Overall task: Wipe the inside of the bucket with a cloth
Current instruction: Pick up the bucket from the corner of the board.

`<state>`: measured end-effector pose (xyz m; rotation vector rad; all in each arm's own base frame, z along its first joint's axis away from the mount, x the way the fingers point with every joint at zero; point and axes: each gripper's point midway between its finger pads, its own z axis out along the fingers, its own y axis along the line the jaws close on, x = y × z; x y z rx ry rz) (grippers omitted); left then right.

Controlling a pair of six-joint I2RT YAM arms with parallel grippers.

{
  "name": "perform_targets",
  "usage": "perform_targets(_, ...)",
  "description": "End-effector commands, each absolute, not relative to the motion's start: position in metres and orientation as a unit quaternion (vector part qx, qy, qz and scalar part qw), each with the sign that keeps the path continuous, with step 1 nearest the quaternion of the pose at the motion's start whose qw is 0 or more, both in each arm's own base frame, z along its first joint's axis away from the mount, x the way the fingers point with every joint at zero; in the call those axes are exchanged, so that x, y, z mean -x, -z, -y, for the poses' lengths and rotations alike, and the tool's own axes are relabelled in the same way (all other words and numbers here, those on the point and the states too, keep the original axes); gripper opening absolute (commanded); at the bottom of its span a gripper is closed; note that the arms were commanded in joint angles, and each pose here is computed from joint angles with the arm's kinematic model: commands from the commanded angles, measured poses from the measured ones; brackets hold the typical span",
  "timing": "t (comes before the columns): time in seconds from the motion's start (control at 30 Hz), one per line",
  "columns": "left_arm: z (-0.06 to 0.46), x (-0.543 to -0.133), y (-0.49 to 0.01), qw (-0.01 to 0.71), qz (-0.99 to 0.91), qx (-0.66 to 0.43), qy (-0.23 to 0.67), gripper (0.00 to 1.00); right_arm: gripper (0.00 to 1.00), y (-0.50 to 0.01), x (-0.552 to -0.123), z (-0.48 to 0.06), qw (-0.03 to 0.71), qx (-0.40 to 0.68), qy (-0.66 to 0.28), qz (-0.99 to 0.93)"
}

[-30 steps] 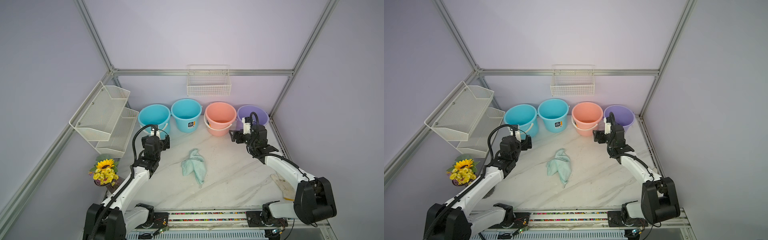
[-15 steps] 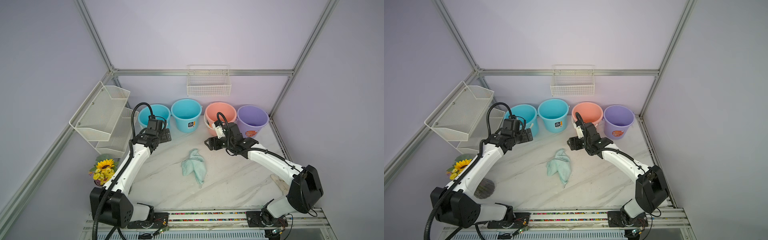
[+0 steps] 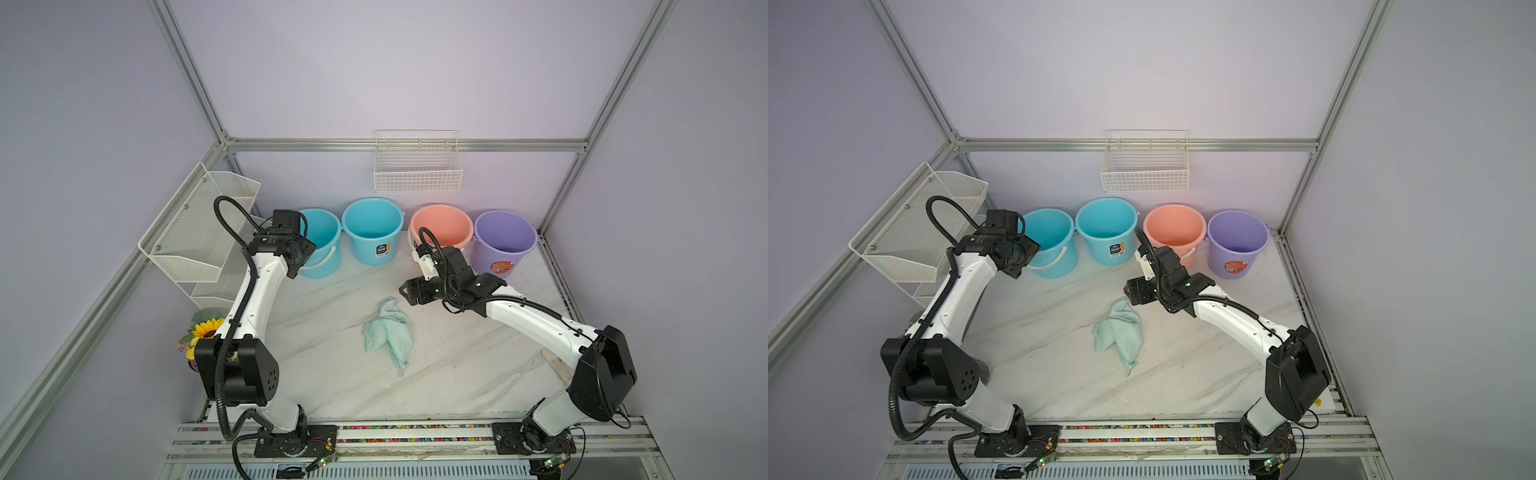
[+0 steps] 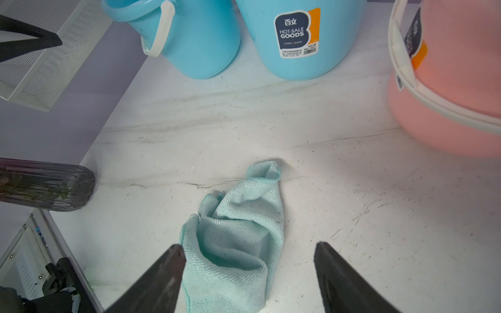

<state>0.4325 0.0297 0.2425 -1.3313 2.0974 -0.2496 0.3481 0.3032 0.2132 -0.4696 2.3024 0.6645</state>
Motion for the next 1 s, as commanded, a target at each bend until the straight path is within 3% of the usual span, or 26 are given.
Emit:
perform_targets(0.0, -0.035, -0.444, -0.243, 0.3, -0.741, 0.587, 0.131, 0.67, 0.8, -0.209, -0.342, -0.3, 0.329, 0.179, -0.235, -0.897)
perform_targets(0.3, -0.052, -0.482, -0.215, 0.278, -0.719, 0.623, 0.129, 0.71, 0.81, -0.214, -0.332, -0.304, 0.322, 0.212, -0.191, -0.902)
perform_targets(0.73, -0.056, -0.496, -0.189, 0.253, -0.715, 0.639, 0.129, 0.42, 0.84, -0.19, -0.308, -0.332, 0.303, 0.309, -0.089, -0.897)
perform_targets(0.97, -0.058, -0.485, -0.191, 0.255, -0.702, 0.652, 0.129, 0.29, 0.84, -0.173, -0.296, -0.352, 0.281, 0.325, -0.096, -0.898)
